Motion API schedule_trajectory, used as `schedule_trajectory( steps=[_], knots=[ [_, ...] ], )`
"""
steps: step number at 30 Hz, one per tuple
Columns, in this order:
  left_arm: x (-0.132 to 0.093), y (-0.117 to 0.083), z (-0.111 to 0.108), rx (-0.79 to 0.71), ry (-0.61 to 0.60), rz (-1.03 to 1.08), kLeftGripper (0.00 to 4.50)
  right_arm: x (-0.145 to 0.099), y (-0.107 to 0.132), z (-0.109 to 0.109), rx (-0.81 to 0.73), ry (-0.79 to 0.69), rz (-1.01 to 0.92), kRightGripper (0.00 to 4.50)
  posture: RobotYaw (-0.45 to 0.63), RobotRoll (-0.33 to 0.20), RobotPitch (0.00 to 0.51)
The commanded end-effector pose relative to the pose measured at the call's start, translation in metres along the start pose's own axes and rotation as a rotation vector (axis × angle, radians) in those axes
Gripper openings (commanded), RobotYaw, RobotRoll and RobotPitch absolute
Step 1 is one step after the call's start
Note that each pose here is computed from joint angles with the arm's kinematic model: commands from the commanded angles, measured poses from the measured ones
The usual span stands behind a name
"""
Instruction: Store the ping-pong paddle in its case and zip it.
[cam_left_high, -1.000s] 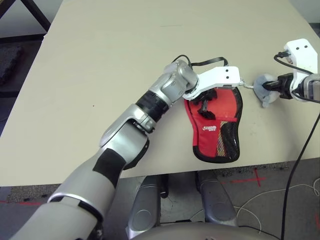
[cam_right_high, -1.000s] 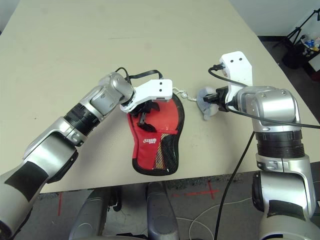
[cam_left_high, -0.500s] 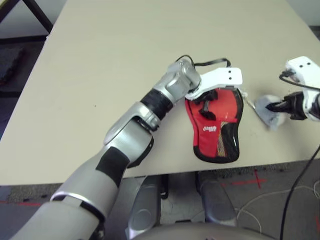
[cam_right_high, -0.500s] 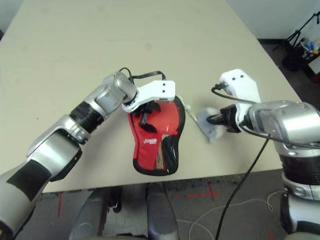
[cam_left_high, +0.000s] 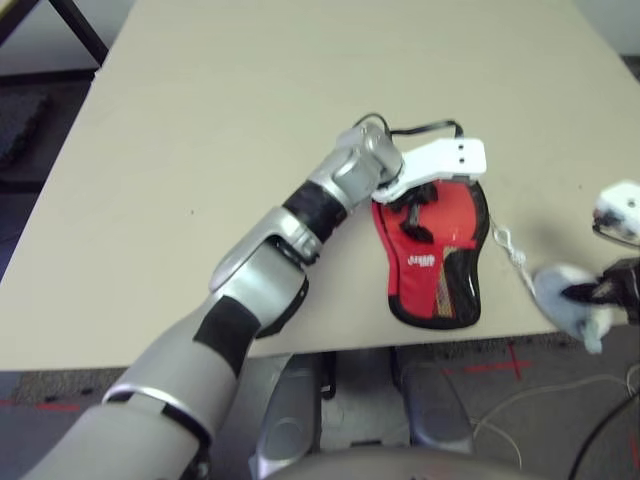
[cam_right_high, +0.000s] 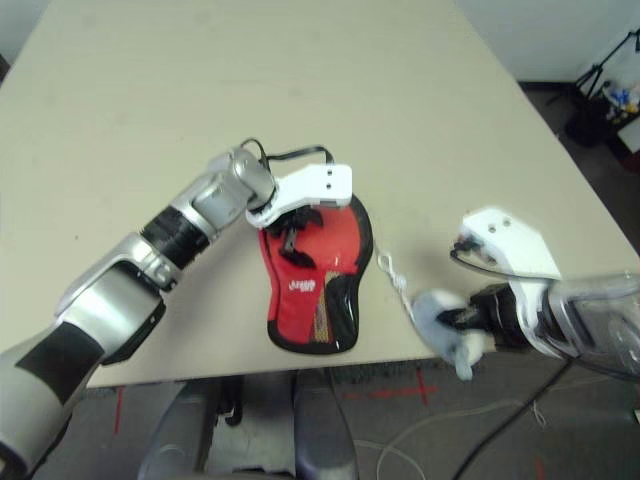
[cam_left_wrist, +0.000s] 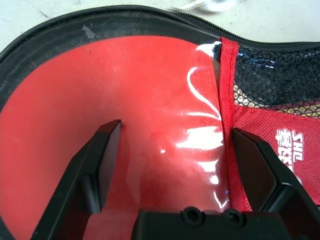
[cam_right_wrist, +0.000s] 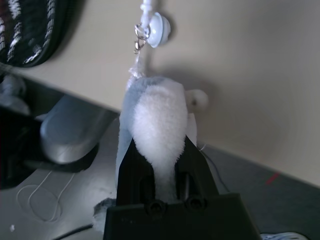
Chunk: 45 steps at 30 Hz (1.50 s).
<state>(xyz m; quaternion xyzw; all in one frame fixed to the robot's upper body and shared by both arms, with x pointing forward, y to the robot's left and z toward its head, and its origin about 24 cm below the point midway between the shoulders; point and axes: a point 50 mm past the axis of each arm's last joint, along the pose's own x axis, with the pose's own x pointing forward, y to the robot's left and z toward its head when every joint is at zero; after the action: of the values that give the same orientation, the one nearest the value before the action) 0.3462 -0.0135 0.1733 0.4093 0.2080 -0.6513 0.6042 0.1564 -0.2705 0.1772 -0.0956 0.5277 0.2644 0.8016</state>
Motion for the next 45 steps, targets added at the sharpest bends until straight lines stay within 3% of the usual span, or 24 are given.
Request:
schedule_trajectory(
  steps=[1, 8, 23, 28, 32, 33, 39, 44, 45],
  knots=[
    [0.029, -0.016, -0.047, -0.129, 0.161, -0.075, 4.5, 0.0, 0.017, -0.014, -0.007, 0.048, 0.075, 0.22, -0.24, 0.0, 0.323],
    [0.03, -0.016, -0.05, -0.128, 0.162, -0.069, 4.5, 0.0, 0.031, -0.041, 0.038, 0.12, 0.107, 0.22, -0.24, 0.0, 0.318],
    [0.03, -0.014, -0.05, -0.13, 0.151, -0.052, 4.5, -0.001, 0.028, -0.063, 0.055, 0.229, 0.07, 0.22, -0.23, 0.0, 0.306],
    [0.03, -0.013, -0.047, -0.131, 0.127, -0.04, 4.5, 0.0, 0.023, -0.055, 0.035, 0.167, 0.063, 0.22, -0.23, 0.0, 0.303],
    [0.021, -0.008, -0.035, -0.13, 0.043, 0.005, 4.5, -0.016, 0.011, -0.03, 0.036, 0.053, 0.066, 0.22, -0.23, 0.0, 0.295],
    [0.015, -0.007, -0.03, -0.141, 0.001, 0.009, 4.5, -0.024, 0.008, -0.018, 0.04, -0.003, 0.076, 0.94, -0.23, 0.0, 0.294],
    [-0.038, -0.001, 0.001, -0.268, -0.288, 0.044, 4.5, -0.076, -0.017, 0.053, 0.034, -0.422, 0.105, 2.85, -0.21, 0.0, 0.284],
    [-0.082, 0.021, -0.002, -0.429, -0.459, 0.281, 4.5, -0.07, -0.049, 0.098, 0.134, -0.768, 0.014, 4.4, -0.17, 0.0, 0.277],
    [-0.092, 0.029, -0.009, -0.473, -0.488, 0.382, 4.5, -0.063, -0.056, 0.106, 0.168, -0.828, -0.019, 4.45, -0.17, 0.0, 0.278]
  ],
)
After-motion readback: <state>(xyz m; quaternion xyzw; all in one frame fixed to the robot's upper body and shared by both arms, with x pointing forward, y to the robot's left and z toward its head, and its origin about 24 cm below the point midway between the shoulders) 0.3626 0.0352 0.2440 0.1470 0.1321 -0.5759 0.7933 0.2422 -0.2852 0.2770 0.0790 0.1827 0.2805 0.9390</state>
